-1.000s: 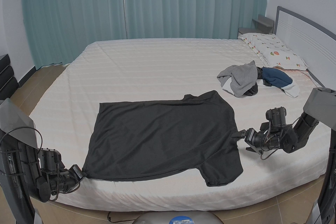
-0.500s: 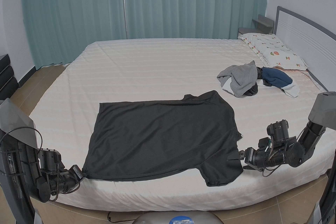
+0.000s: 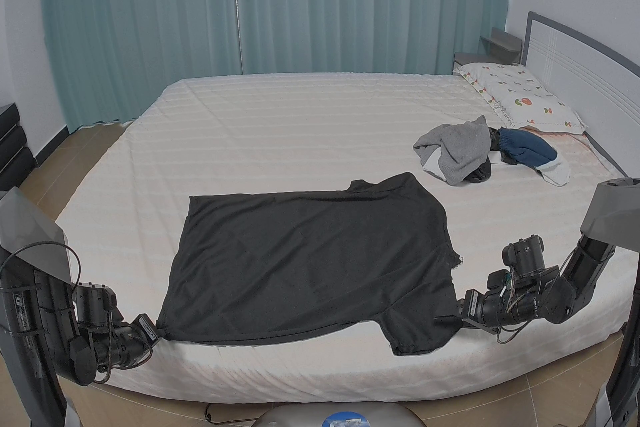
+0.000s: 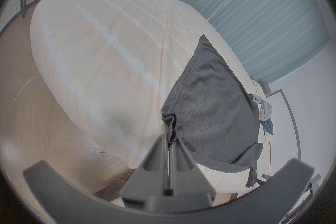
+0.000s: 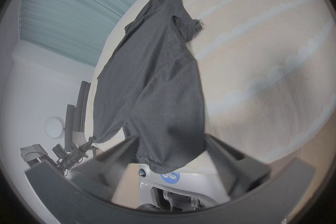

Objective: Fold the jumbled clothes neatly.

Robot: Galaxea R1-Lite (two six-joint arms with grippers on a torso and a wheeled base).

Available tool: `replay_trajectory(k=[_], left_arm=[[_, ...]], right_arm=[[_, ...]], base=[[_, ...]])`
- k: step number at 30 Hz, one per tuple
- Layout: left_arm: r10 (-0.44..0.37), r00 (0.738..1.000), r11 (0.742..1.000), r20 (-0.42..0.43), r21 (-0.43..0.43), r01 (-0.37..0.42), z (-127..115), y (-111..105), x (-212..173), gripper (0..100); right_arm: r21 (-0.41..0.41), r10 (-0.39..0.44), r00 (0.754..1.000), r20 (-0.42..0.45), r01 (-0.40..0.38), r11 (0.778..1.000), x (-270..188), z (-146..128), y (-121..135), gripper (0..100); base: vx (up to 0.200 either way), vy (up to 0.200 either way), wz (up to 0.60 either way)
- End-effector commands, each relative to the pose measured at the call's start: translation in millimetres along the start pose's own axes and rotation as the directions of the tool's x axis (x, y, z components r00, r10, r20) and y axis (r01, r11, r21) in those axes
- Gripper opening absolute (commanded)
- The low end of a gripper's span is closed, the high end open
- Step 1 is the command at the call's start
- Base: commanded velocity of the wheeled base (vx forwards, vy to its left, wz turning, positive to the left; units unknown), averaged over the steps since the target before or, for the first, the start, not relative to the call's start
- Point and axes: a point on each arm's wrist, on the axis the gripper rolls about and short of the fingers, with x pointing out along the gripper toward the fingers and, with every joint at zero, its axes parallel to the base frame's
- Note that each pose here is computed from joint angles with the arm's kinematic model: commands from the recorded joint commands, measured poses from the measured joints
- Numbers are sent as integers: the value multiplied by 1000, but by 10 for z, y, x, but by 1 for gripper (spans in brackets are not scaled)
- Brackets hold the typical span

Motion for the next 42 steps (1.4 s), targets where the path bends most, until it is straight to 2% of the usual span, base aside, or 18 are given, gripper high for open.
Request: replay_trajectory(k=[1,16,24,32,42], left_arm=[[2,1000,1000,-1,-2,-2,-2,6,-2,0],[1,1000,1000,-11,-2,-1,-8,22,-16,0],[14,1000,1000,-26,2,-14,-49,44,-67,0],[18,1000,1000,-20,16,-18,-65,53,-97,0],[54,997,997,-54,60,-51,-99,77,-121,0]], right_arm=[[7,-39,999,7,39,999,-29,-29,-46,0],[25,-80,997,9,79,997,-528,-357,-89,0],[39,-108,993,-47,110,993,-657,-609,-166,0],[50,-129,987,-94,134,990,-718,-763,-219,0],[52,-147,980,-137,155,987,-806,-928,-261,0]], base=[[0,0,0],[0,0,0],[0,0,0],[0,0,0],[0,0,0]])
